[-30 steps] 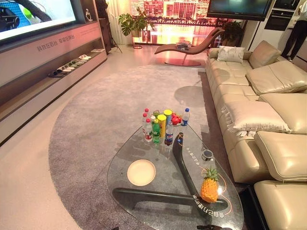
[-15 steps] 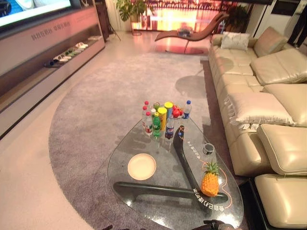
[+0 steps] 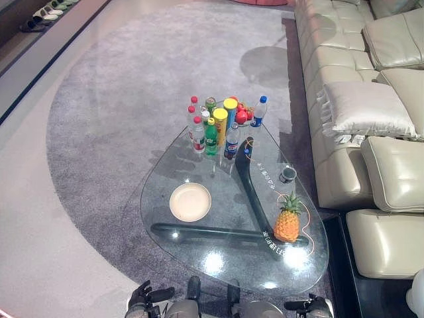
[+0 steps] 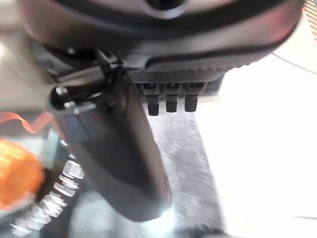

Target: Pick up the fruit to the plate

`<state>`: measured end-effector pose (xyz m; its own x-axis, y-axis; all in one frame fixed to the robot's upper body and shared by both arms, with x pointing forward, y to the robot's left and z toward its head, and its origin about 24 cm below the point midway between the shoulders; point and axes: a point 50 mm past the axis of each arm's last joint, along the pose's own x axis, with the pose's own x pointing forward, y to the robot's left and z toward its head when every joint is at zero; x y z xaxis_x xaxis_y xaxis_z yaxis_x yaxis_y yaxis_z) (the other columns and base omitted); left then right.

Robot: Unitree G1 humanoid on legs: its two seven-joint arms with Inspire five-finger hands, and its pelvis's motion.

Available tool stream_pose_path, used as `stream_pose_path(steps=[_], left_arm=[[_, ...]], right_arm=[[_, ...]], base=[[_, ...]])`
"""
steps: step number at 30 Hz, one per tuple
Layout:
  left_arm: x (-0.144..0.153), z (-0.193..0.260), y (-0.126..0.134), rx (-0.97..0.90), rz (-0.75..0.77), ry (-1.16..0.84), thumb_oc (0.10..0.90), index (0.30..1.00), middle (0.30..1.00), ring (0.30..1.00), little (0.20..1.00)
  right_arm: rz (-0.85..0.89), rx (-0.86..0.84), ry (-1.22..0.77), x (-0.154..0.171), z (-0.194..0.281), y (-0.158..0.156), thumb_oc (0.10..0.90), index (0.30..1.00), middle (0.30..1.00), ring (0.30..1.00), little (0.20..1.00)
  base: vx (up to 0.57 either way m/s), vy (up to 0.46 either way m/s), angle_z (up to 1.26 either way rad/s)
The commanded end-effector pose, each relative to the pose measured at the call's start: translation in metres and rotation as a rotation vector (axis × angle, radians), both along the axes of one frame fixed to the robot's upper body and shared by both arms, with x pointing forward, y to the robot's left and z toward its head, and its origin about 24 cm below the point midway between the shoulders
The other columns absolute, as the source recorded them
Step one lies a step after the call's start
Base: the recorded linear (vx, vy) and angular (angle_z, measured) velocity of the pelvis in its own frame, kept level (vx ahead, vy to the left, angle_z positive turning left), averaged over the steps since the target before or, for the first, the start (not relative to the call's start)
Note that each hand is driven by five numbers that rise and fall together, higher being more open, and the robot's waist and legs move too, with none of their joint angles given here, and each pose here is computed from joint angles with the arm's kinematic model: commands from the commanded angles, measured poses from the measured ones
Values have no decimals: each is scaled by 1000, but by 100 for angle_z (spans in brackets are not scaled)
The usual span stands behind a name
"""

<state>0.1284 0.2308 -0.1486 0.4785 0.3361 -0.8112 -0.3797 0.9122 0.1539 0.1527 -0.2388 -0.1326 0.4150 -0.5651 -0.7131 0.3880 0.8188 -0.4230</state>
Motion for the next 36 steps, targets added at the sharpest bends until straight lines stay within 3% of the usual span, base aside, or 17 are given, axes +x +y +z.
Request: stream_pose_path(steps=[1,3,17,36], left_arm=[[2,4,9,57,-3,-11,800,900,900,900,900],[9,8,10,67,-15,-32,800,900,900,900,900],[34,19,-1,35,2,-132,800,900,900,900,900],[63,30,-23,-30,-27,-214,800,900,900,900,900]], right_arm=[[-9,-179,-174,37,33,-20,800,900,900,900,900],[-14,-238,-308,61,59,-18,800,900,900,900,900],[-182,-353,-857,120,171,-29,800,900,900,900,900],[-223,-351,-1116,172,264,-11,800,900,900,900,900]], base=[[-95,-62,4],[-80,-51,3],[-62,17,1],[-24,31,-1]])
